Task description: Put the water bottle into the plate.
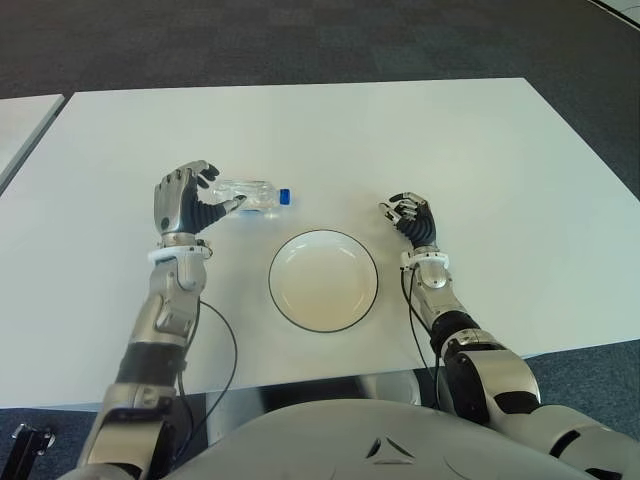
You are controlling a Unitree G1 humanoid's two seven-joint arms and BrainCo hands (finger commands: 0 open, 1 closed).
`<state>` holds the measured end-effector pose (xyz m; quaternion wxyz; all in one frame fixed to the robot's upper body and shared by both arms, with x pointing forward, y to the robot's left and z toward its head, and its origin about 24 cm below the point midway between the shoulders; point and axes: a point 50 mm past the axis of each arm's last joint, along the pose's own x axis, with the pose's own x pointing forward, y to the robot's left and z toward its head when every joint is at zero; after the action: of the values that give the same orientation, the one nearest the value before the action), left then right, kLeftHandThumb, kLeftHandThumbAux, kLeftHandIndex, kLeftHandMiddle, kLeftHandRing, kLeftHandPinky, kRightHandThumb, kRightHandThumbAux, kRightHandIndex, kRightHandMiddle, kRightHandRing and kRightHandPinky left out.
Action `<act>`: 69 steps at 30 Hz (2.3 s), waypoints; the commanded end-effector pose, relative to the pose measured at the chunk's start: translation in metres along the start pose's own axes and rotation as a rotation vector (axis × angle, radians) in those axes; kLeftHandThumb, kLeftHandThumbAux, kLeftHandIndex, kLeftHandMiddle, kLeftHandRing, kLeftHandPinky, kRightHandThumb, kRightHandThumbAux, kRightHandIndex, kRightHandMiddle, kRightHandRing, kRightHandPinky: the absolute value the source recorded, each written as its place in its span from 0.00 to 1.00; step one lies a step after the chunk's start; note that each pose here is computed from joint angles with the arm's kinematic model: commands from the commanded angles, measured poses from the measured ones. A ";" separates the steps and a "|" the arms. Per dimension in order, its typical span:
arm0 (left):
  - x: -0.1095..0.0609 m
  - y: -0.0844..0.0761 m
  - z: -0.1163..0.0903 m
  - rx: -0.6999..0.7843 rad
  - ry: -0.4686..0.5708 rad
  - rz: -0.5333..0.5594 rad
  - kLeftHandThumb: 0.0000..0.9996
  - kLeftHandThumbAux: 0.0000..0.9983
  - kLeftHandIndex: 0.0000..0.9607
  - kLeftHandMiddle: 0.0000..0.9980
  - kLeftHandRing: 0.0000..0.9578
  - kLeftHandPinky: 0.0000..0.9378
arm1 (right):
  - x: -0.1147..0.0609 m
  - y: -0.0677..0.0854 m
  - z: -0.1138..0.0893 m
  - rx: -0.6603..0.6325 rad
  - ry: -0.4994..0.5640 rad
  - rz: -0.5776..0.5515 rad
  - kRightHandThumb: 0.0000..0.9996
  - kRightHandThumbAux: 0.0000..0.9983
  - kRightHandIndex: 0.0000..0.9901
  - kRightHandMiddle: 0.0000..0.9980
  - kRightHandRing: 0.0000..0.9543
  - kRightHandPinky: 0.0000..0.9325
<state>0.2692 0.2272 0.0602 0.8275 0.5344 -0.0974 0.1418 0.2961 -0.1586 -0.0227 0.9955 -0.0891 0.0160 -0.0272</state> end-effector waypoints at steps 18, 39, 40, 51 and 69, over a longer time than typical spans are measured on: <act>0.034 -0.034 -0.019 0.218 -0.112 -0.129 0.59 0.20 0.00 0.00 0.00 0.00 | -0.012 0.003 -0.018 0.002 0.085 0.000 0.71 0.73 0.44 0.73 0.77 0.78; 0.046 -0.057 -0.014 0.458 -0.205 -0.287 0.54 0.12 0.00 0.00 0.00 0.00 | -0.013 0.004 -0.019 -0.012 0.096 -0.026 0.71 0.73 0.44 0.73 0.76 0.77; 0.046 -0.058 -0.014 0.468 -0.211 -0.299 0.54 0.12 0.00 0.00 0.00 0.00 | -0.013 0.003 -0.019 -0.013 0.097 -0.028 0.71 0.73 0.44 0.73 0.76 0.77; 0.044 -0.070 -0.011 0.565 -0.254 -0.415 0.56 0.15 0.00 0.00 0.00 0.00 | -0.014 0.003 -0.019 -0.025 0.102 -0.038 0.71 0.73 0.44 0.72 0.76 0.77; 0.043 -0.083 0.004 0.674 -0.352 -0.496 0.56 0.17 0.00 0.00 0.00 0.00 | -0.014 0.002 -0.019 -0.021 0.114 -0.049 0.71 0.73 0.44 0.73 0.76 0.78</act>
<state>0.3372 0.2034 0.0069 0.6009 0.7899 -0.0564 -0.1086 0.2952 -0.1578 -0.0219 0.9935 -0.0986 0.0166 -0.0537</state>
